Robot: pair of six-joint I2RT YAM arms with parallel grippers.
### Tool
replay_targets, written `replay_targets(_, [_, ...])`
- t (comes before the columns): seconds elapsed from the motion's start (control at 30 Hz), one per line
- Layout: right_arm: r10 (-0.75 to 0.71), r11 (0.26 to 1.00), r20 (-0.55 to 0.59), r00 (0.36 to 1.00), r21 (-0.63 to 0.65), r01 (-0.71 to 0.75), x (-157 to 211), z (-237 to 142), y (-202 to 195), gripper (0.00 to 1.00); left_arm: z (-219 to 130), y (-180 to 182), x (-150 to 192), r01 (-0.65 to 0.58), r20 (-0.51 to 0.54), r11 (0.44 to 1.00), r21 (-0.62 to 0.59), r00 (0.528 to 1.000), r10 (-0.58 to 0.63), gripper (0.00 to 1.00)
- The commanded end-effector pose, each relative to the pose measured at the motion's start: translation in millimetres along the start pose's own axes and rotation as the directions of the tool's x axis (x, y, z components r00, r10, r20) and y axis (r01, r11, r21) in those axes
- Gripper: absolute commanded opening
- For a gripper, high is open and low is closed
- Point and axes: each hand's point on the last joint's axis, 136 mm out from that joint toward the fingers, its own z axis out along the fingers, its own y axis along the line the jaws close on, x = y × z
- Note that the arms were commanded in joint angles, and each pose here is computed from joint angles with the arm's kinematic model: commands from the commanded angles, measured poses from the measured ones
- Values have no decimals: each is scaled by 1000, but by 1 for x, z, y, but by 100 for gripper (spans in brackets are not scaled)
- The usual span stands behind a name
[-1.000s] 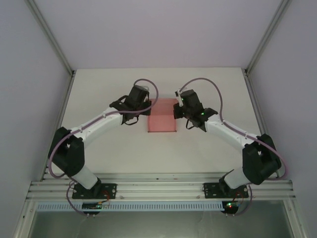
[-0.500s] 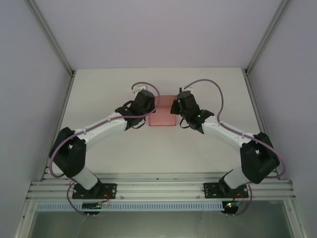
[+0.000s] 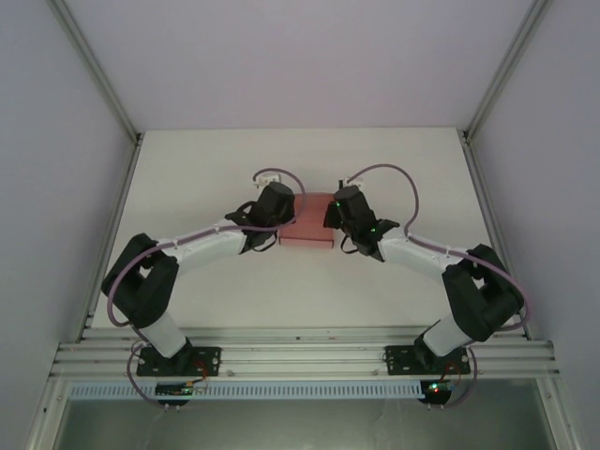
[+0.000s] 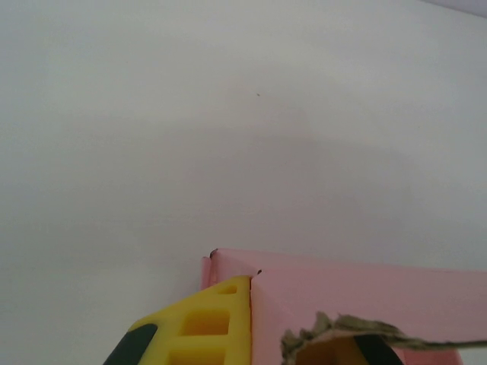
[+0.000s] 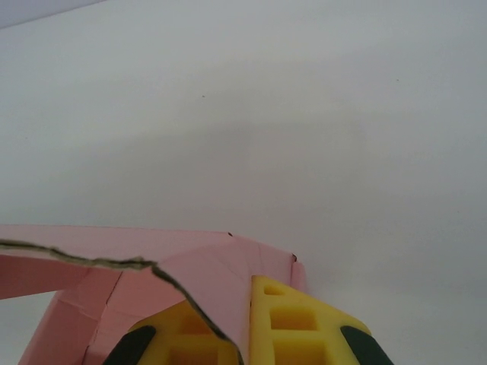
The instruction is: Assemble paper box
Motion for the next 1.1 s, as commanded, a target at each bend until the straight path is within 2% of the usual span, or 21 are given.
replay_targets(0.0, [36,998,-20,999,48,-35,18,5,-13,0,-2,4,15,14,-25,1000,26,1000,-14,0])
replay_targets(0.23, [96,994,-31,995,50,-94,24,5,-6,0,-7,7,31,-6,-38,1000,28,999,7,0])
replay_targets(0.47, [26,996,-51,998,90,-21,32,-6,5,0,-14,10,40,-21,-34,999,40,999,23,0])
replay_targets(0.5, [-5,996,-48,999,87,9,33,-7,3,0,-15,8,42,-26,-39,998,57,999,29,2])
replay_targets(0.7, [-134,988,-13,991,71,134,53,-16,-9,1,-38,-4,56,-52,-68,979,199,995,67,26])
replay_targets(0.83, [-153,985,-6,988,79,153,71,-25,-20,2,-57,-5,66,-81,-91,966,244,990,106,40])
replay_targets(1.07, [-223,972,12,975,76,221,82,-34,-14,4,-92,-16,72,-84,-127,941,328,983,132,88])
